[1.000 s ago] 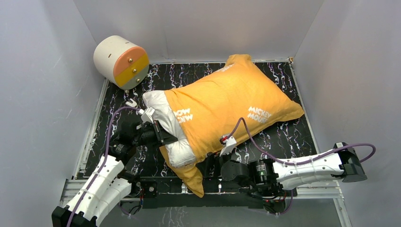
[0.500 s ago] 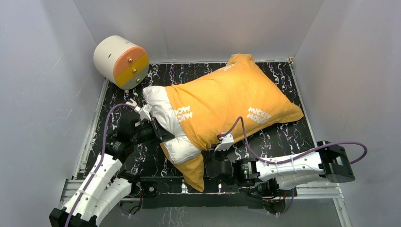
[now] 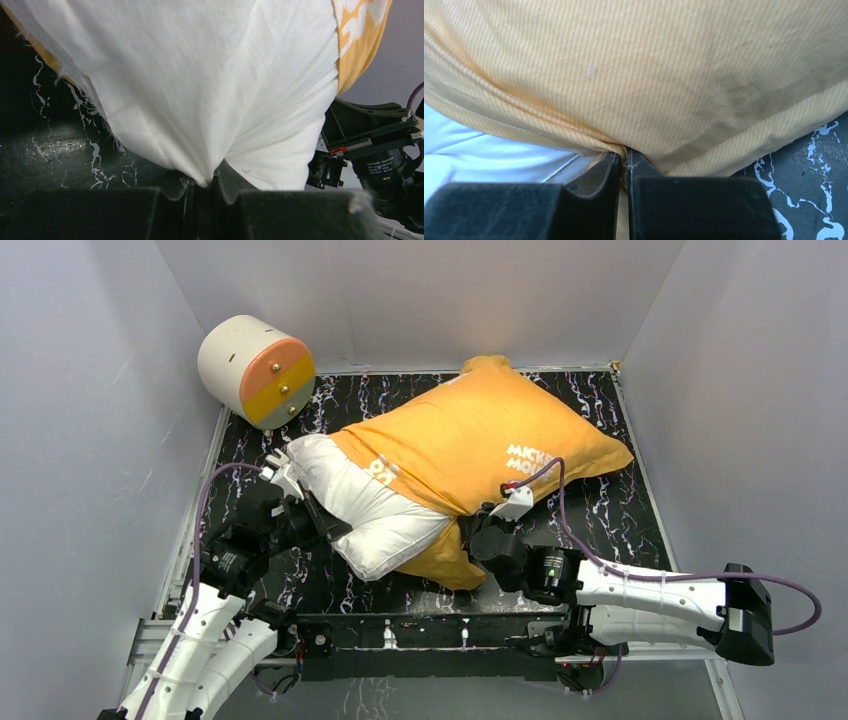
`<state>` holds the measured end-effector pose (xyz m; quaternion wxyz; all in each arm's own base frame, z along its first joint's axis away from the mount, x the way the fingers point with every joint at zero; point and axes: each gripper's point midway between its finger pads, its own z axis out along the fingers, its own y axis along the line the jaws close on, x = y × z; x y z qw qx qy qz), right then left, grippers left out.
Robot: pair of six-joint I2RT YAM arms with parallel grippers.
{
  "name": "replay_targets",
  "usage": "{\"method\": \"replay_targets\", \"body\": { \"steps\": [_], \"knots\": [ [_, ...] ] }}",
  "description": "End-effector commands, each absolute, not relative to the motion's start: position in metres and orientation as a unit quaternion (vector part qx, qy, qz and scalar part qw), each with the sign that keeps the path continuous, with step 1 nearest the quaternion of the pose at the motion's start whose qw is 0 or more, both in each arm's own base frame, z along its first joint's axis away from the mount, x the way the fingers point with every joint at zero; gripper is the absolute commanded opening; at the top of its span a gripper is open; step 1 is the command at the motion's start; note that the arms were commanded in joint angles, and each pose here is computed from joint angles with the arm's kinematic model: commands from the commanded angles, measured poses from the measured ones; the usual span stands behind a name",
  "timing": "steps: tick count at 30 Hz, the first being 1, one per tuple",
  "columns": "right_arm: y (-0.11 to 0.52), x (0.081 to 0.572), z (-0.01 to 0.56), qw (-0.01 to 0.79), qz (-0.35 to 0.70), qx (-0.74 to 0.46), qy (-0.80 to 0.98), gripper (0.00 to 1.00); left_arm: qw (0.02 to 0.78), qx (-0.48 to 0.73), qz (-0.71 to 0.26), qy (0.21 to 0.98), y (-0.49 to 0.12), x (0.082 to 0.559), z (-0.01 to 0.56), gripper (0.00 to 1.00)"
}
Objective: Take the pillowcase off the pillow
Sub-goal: Remove the pillow from the pillowcase.
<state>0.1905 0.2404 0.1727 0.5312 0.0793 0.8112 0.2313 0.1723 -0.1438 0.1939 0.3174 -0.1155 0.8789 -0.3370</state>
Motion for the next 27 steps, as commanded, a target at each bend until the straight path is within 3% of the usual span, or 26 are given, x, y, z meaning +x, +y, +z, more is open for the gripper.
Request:
{"method": "replay_targets", "body": {
  "steps": [1, 6, 7, 9, 10, 11, 13, 22, 27],
  "knots": [
    [0.216, 0.202, 0.172, 0.555, 0.181, 0.032, 0.812, 0.20, 0.359, -0.108, -0.303, 0.876, -0.127, 0.175, 0.206, 0.00],
    [0.247, 0.180, 0.218, 0.535, 0.289, -0.051, 0.792, 0.49, 0.326, -0.099, -0.316, 0.885, -0.135, 0.169, 0.190, 0.00],
    [0.254, 0.174, 0.232, 0.535, 0.315, -0.072, 0.780, 0.57, 0.325, -0.100, -0.316, 0.886, -0.135, 0.169, 0.187, 0.12],
    [0.266, 0.165, 0.253, 0.535, 0.352, -0.104, 0.761, 0.67, 0.324, -0.109, -0.311, 0.887, -0.133, 0.168, 0.180, 0.54],
    [0.271, 0.163, 0.259, 0.534, 0.360, -0.117, 0.756, 0.71, 0.323, -0.116, -0.306, 0.888, -0.130, 0.167, 0.177, 0.70],
    [0.275, 0.163, 0.265, 0.534, 0.359, -0.126, 0.755, 0.73, 0.327, -0.128, -0.299, 0.887, -0.127, 0.168, 0.175, 0.82],
    [0.285, 0.168, 0.271, 0.534, 0.338, -0.147, 0.761, 0.78, 0.335, -0.151, -0.278, 0.888, -0.117, 0.170, 0.174, 0.96],
    [0.345, 0.221, 0.300, 0.559, 0.205, -0.208, 0.776, 0.94, 0.443, -0.246, -0.092, 0.858, -0.040, 0.203, 0.212, 0.98],
    [0.396, 0.253, 0.301, 0.533, 0.247, -0.258, 0.767, 0.98, 0.429, -0.278, -0.022, 0.859, -0.021, 0.208, 0.215, 0.98]
  ]
}}
